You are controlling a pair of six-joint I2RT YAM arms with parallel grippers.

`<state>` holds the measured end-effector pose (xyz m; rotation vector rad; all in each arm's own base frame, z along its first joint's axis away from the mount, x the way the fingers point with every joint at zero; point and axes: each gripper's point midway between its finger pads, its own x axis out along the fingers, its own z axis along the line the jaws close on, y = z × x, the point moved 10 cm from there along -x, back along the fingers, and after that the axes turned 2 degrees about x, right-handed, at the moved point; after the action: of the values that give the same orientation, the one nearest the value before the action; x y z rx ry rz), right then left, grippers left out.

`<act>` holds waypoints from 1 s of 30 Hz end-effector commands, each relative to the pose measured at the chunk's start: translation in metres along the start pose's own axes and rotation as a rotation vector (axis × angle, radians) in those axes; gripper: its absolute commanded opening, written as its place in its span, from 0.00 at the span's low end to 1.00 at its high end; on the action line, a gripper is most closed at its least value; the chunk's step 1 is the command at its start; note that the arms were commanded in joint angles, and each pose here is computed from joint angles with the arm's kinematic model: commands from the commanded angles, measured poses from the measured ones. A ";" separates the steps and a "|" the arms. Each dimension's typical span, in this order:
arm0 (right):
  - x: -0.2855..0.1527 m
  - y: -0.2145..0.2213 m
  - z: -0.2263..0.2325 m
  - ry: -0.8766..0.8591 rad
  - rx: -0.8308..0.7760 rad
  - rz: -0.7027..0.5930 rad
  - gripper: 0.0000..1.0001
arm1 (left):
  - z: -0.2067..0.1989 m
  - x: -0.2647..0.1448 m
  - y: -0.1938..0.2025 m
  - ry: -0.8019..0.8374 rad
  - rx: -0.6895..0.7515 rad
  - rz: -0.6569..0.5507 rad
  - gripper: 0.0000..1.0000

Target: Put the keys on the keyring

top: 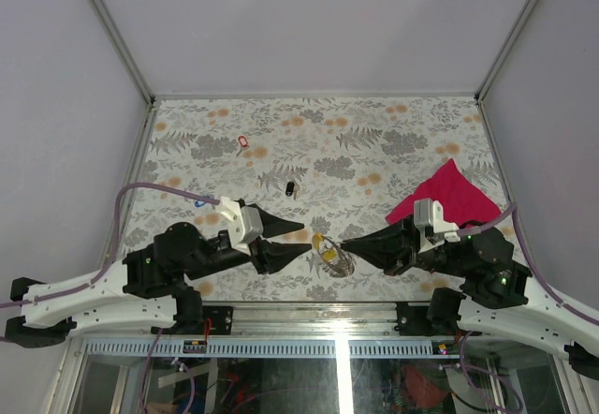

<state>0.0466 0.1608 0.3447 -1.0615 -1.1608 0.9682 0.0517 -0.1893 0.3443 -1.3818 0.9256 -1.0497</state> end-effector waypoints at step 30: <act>0.006 -0.039 0.006 -0.048 -0.042 -0.126 0.00 | 0.004 0.039 0.013 -0.062 0.031 0.016 0.00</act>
<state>0.0490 0.1650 0.3584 -1.0365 -1.1927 0.9213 0.0652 -0.2253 0.3181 -1.2992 0.9456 -0.9430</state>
